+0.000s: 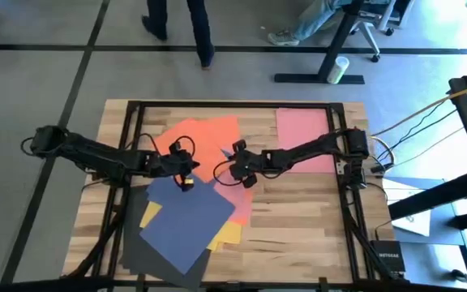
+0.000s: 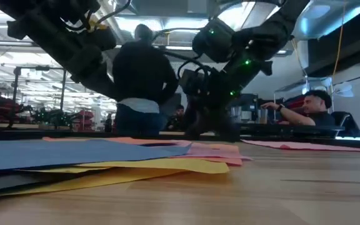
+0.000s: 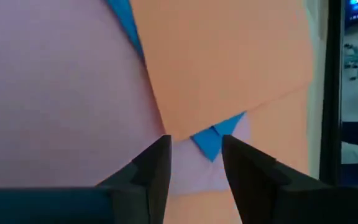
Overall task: Organize paper
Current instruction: Put the orange paper to the bottom right of the table
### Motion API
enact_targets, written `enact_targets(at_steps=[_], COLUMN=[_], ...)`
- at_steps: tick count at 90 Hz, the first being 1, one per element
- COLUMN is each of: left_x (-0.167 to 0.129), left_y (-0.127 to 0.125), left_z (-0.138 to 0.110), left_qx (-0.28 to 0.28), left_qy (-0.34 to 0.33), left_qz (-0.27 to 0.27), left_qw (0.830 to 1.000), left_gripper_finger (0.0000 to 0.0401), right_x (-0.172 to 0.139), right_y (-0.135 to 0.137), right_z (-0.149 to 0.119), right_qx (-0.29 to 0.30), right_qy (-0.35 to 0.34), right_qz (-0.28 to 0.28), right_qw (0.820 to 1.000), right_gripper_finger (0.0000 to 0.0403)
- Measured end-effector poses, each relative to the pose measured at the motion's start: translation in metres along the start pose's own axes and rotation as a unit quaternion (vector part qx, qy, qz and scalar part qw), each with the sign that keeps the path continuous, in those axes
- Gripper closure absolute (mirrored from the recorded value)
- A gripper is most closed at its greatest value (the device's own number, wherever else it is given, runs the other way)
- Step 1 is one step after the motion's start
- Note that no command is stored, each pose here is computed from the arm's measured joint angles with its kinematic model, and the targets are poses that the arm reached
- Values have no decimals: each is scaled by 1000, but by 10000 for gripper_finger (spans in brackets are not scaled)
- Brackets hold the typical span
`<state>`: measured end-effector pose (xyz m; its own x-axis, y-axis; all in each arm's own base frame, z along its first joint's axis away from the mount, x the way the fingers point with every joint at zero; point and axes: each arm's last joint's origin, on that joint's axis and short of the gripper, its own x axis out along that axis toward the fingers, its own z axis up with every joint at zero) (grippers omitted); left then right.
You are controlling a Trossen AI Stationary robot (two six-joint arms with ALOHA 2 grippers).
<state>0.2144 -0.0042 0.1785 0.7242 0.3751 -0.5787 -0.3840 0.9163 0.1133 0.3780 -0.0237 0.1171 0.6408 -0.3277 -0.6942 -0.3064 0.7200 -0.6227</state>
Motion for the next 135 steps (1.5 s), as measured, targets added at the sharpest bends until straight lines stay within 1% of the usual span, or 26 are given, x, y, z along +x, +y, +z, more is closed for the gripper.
enact_targets(at_steps=[14, 31, 39, 49, 55, 63, 71, 89, 94, 100, 104, 121, 135], left_x=[0, 0, 0, 0, 0, 0, -1, -1, -1, -1, -1, -1, -1], left_y=[0, 0, 0, 0, 0, -1, -2, -3, -3, -3, -3, -3, -3], left_z=[0, 0, 0, 0, 0, 0, 0, 0, 0, 0, 0, 0, 0], left_qx=[-1, -3, -4, -4, -4, -8, -9, -7, -7, -7, -7, -12, -24], left_qy=[-1, -1, -1, -1, -1, -1, -1, -1, -1, -1, -1, -1, -2], left_qz=[0, 0, 0, -1, -1, -2, -4, -7, -7, -7, -7, -7, -7], left_qw=[1000, 1000, 1000, 1000, 1000, 1000, 1000, 1000, 1000, 1000, 1000, 1000, 1000], left_gripper_finger=[400, 400, 400, 400, 400, 400, 400, 400, 400, 400, 400, 400, 400], right_x=[12, 25, 26, 25, 25, 25, 26, 28, 28, 28, 28, 27, 14], right_y=[1, -11, -18, -28, -34, -35, -36, -40, -41, -41, -40, -37, -36], right_z=[4, 12, 14, 20, 24, 23, 21, 17, 15, 14, 14, 12, 15], right_qx=[-21, -27, -25, -19, -12, -9, -8, -3, -3, -5, -10, -21, -13], right_qy=[7, 21, 28, 17, 5, -14, -13, -13, -12, -8, -6, 6, 30], right_qz=[6, 8, 10, 3, 3, 27, 29, 32, 34, 38, 39, 53, 83], right_qw=[1000, 999, 999, 1000, 1000, 999, 999, 999, 999, 999, 999, 998, 996], right_gripper_finger=[269, 269, 269, 272, 282, 301, 317, 330, 346, 382, 394, 402, 403])
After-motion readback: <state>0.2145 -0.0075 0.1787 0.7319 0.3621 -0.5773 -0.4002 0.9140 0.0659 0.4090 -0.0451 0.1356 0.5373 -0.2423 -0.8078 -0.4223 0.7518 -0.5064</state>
